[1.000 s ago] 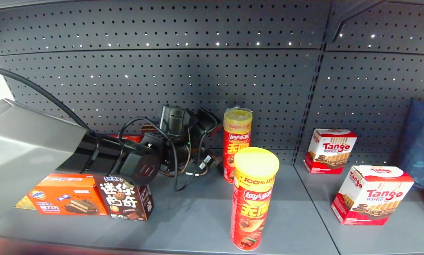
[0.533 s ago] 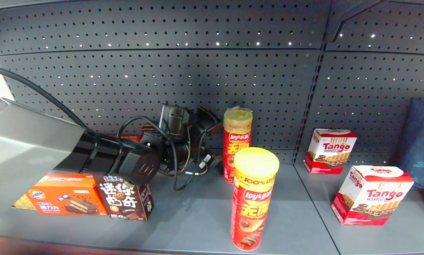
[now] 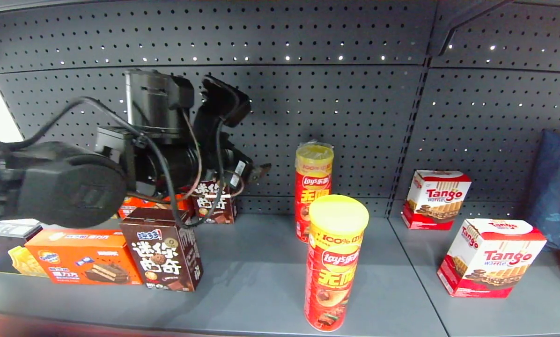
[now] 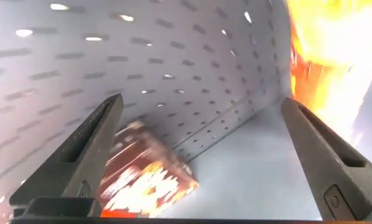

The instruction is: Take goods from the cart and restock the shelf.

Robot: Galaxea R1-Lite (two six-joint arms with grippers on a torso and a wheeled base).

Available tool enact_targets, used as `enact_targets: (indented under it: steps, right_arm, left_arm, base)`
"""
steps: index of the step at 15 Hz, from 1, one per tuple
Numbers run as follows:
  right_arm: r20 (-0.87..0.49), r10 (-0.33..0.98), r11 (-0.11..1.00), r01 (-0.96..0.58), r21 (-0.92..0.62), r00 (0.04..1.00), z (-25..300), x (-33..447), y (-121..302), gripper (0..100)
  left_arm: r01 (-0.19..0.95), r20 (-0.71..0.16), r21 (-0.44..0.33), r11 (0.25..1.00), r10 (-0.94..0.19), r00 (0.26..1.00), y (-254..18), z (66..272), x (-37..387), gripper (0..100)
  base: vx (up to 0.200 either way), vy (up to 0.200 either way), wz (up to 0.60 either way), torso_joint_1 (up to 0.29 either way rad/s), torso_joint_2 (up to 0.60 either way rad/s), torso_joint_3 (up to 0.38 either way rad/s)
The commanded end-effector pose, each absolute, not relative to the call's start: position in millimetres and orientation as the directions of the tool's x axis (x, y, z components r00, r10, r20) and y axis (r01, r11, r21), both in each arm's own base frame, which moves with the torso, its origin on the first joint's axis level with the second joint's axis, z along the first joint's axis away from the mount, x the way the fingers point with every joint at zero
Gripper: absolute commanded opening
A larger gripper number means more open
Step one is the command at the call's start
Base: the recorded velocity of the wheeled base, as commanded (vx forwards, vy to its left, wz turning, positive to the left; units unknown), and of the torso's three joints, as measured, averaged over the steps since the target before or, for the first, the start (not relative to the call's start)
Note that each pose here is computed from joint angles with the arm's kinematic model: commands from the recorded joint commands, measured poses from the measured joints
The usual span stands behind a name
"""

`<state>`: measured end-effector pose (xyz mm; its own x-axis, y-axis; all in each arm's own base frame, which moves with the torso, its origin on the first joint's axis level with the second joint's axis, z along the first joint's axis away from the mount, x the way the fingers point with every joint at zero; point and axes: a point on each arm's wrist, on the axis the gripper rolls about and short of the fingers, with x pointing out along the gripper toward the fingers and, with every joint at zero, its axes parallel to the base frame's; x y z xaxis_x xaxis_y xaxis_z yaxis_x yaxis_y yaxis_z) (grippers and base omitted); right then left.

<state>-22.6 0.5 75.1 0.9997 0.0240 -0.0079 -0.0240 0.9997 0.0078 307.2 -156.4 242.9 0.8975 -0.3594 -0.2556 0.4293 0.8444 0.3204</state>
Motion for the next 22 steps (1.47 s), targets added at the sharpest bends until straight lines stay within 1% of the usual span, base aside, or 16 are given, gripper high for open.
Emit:
enact_targets:
  steps: [1,4,5,6,8,9,10,11,12,14,15,17,18,19,20,22]
  right_arm:
    - [-0.009,0.025,1.0,-0.024,0.008,1.0,75,-22,0,100]
    - [-0.009,0.025,1.0,-0.024,0.008,1.0,75,-22,0,100]
    - [-0.009,0.025,1.0,-0.024,0.008,1.0,75,-22,0,100]
    - [-0.009,0.025,1.0,-0.024,0.008,1.0,75,-22,0,100]
    - [-0.009,0.025,1.0,-0.024,0.008,1.0,75,-22,0,100]
    - [-0.009,0.025,1.0,-0.024,0.008,1.0,75,-22,0,100]
    - [-0.009,0.025,1.0,-0.024,0.008,1.0,75,-22,0,100]
    - [-0.009,0.025,1.0,-0.024,0.008,1.0,75,-22,0,100]
    - [-0.009,0.025,1.0,-0.024,0.008,1.0,75,-22,0,100]
    - [-0.011,0.026,1.0,-0.026,0.005,1.0,75,-22,1,100]
    - [-0.012,0.026,1.0,-0.026,0.006,1.0,75,-22,1,100]
    - [-0.034,0.035,0.999,-0.035,0.004,0.999,75,-21,0,100]
    - [0.009,-0.009,1.0,0.009,0.008,1.0,93,-23,1,100]
    - [0.072,-0.034,0.998,0.029,0.06,0.997,178,-17,0,100]
    - [0.031,0.009,0.995,-0.012,0.096,0.999,198,-5,0,100]
    - [0.067,0.138,0.989,-0.14,0.038,0.988,222,-8,2,100]
  left_arm:
    - [0.359,-0.157,0.225,0.906,-0.33,0.931,-129,286,257,100]
    - [0.253,-0.087,0.137,0.958,-0.243,0.966,-84,310,197,100]
    - [0.219,-0.045,0.102,0.97,-0.216,0.975,-70,315,175,100]
    - [0.168,-0.021,0.081,0.983,-0.166,0.986,-56,313,156,100]
    - [0.115,-0.01,0.042,0.992,-0.115,0.993,-36,294,119,100]
    - [0.1,-0.024,0.041,0.994,-0.099,0.995,-25,268,92,100]
    - [0.096,-0.036,0.045,0.994,-0.095,0.995,-21,251,79,100]
    - [0.096,-0.036,0.045,0.994,-0.095,0.995,-21,251,79,100]
    - [0.065,-0.048,0.048,0.997,-0.062,0.997,-15,231,64,100]
    - [-0.048,-0.059,0.073,0.996,0.053,0.997,-3,190,35,100]
    - [-0.067,-0.048,0.087,0.994,0.071,0.996,0,183,28,100]
    - [-0.092,-0.049,0.15,0.984,0.1,0.994,7,162,8,100]
    - [-0.12,-0.055,0.168,0.979,0.13,0.99,10,158,-4,100]
    - [-0.135,-0.051,0.166,0.977,0.146,0.988,12,163,-12,100]
    - [-0.127,-0.078,0.178,0.976,0.143,0.987,12,162,-14,100]
    - [-0.118,-0.089,0.182,0.976,0.136,0.987,13,161,-15,100]
  base:
    - [0.0,0.0,0.0,0.0,0.0,0.0]
    - [0.0,0.0,0.0,0.0,0.0,0.0]
    - [0.0,0.0,0.0,0.0,0.0,0.0]
    - [0.0,0.0,0.0,0.0,0.0,0.0]
    - [0.0,0.0,0.0,0.0,0.0,0.0]
    - [0.0,0.0,0.0,0.0,0.0,0.0]
    - [0.0,0.0,0.0,0.0,0.0,0.0]
    - [0.0,0.0,0.0,0.0,0.0,0.0]
    - [0.0,0.0,0.0,0.0,0.0,0.0]
    - [0.0,0.0,0.0,0.0,0.0,0.0]
    - [0.0,0.0,0.0,0.0,0.0,0.0]
    - [0.0,0.0,0.0,0.0,0.0,0.0]
    - [0.0,0.0,0.0,0.0,0.0,0.0]
    - [0.0,0.0,0.0,0.0,0.0,0.0]
    - [0.0,0.0,0.0,0.0,0.0,0.0]
    - [0.0,0.0,0.0,0.0,0.0,0.0]
